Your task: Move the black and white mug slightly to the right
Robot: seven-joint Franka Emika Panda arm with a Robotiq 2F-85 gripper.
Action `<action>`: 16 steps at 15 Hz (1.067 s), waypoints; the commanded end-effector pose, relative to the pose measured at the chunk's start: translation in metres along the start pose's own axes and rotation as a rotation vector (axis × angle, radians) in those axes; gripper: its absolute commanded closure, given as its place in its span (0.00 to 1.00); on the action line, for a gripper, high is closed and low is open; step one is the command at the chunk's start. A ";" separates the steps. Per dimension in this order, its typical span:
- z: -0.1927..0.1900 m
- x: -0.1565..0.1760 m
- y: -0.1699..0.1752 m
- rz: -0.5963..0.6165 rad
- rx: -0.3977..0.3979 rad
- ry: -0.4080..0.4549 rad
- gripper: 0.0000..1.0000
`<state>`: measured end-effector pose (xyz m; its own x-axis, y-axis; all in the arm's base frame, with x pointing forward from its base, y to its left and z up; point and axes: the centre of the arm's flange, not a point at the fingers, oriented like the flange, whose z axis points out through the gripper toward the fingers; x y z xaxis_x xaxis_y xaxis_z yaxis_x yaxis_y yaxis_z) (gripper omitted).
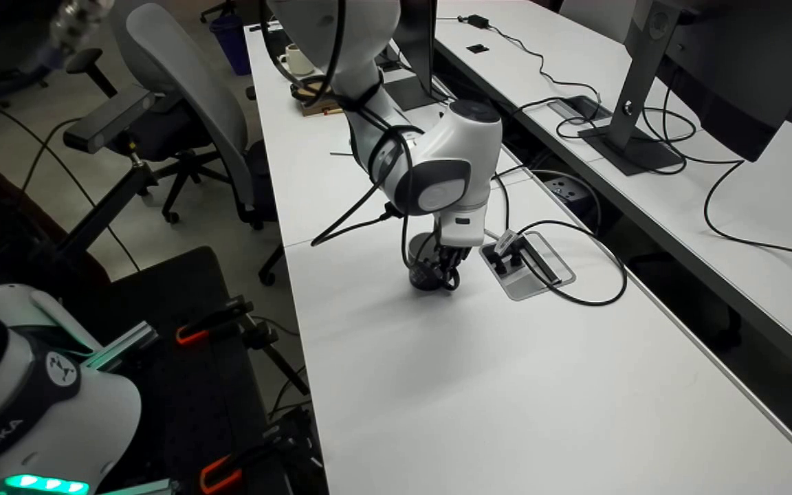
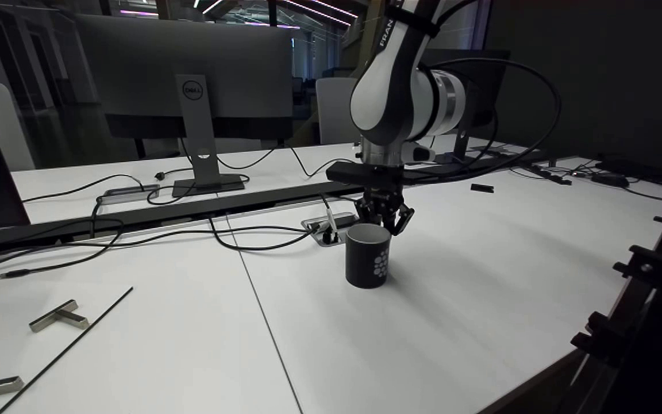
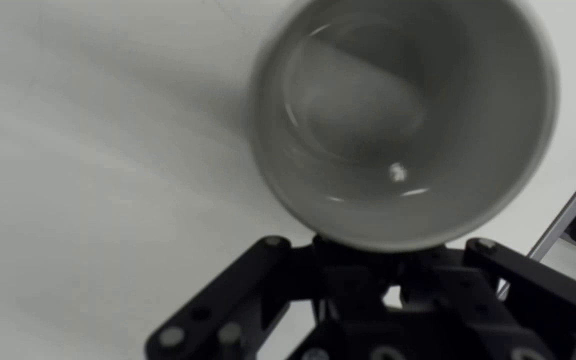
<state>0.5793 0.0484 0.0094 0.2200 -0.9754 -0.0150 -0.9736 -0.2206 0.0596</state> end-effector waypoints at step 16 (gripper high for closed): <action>0.010 0.032 0.014 0.077 0.014 -0.032 0.98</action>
<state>0.5784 0.0310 0.0045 0.1652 -0.9858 -0.0307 -0.9841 -0.1668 0.0614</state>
